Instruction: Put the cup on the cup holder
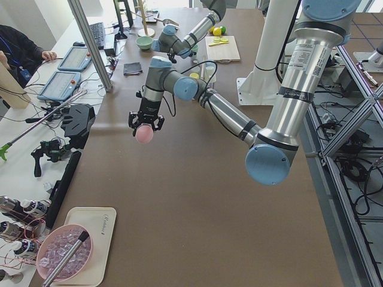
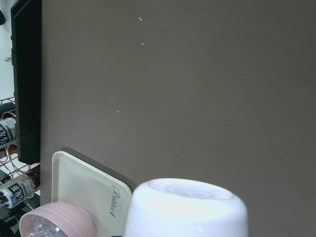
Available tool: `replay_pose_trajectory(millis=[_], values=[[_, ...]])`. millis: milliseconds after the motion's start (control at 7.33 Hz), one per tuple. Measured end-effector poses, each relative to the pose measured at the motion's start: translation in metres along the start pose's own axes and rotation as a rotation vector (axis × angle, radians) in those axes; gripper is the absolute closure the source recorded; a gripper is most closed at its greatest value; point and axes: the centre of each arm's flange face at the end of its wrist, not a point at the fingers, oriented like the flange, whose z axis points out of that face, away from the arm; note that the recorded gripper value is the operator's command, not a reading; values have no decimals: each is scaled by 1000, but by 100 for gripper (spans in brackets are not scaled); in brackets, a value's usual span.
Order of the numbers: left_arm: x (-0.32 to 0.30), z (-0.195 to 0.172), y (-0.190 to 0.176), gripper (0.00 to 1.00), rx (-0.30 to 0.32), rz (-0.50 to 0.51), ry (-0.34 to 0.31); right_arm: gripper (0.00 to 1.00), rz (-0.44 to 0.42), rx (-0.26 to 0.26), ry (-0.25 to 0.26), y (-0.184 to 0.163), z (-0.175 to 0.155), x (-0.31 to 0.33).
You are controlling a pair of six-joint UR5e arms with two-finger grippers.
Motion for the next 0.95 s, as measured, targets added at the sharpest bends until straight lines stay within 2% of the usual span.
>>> replay_pose_trajectory(millis=[273,545,682,955], values=[[3,-4,-5,43,76,-34,5,40,-41,69,47,25,-22,-13],[4,13,-16,43,206,-28,26,40,-89,168,90,57,-35,-25],[5,16,-19,43,270,-15,29,40,-110,231,106,75,-48,-26],[9,1,-31,43,426,26,5,40,-140,393,133,109,-82,-31]])
